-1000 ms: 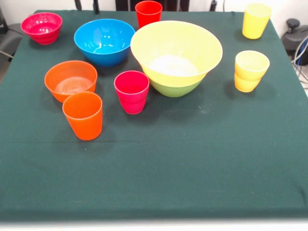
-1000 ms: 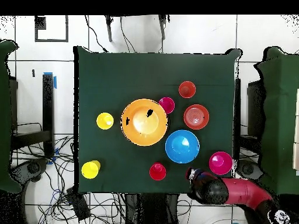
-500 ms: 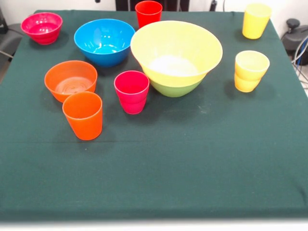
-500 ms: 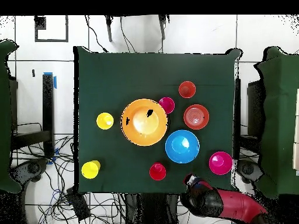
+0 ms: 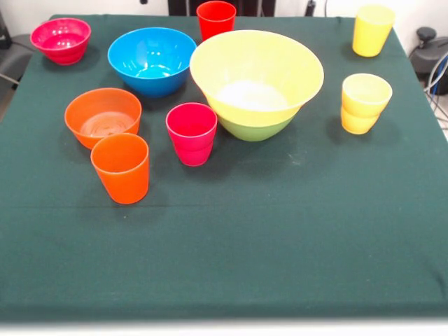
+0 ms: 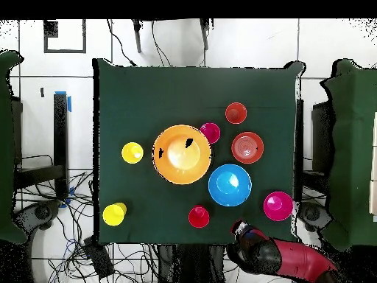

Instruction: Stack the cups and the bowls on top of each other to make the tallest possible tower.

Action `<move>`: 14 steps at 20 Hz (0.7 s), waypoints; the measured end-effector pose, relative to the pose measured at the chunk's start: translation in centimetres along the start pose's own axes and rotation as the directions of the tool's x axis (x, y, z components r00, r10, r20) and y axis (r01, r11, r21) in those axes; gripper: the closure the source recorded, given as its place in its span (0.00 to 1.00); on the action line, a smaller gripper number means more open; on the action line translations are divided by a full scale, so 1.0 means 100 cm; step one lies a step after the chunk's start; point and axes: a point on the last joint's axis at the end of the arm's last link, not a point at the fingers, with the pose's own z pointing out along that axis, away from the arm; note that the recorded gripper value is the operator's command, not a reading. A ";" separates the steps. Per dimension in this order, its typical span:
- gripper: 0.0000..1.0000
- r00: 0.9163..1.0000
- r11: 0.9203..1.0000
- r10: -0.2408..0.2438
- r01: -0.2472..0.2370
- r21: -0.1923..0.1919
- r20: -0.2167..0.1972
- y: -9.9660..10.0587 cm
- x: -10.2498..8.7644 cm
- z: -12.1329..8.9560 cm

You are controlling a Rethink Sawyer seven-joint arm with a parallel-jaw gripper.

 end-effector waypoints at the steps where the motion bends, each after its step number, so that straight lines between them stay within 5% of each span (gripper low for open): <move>1: 0.00 1.000 1.000 0.005 -0.005 -0.001 -0.002 0.001 0.000 0.000; 14: 0.00 0.993 0.992 0.118 -0.117 0.035 -0.016 -0.004 -0.002 -0.004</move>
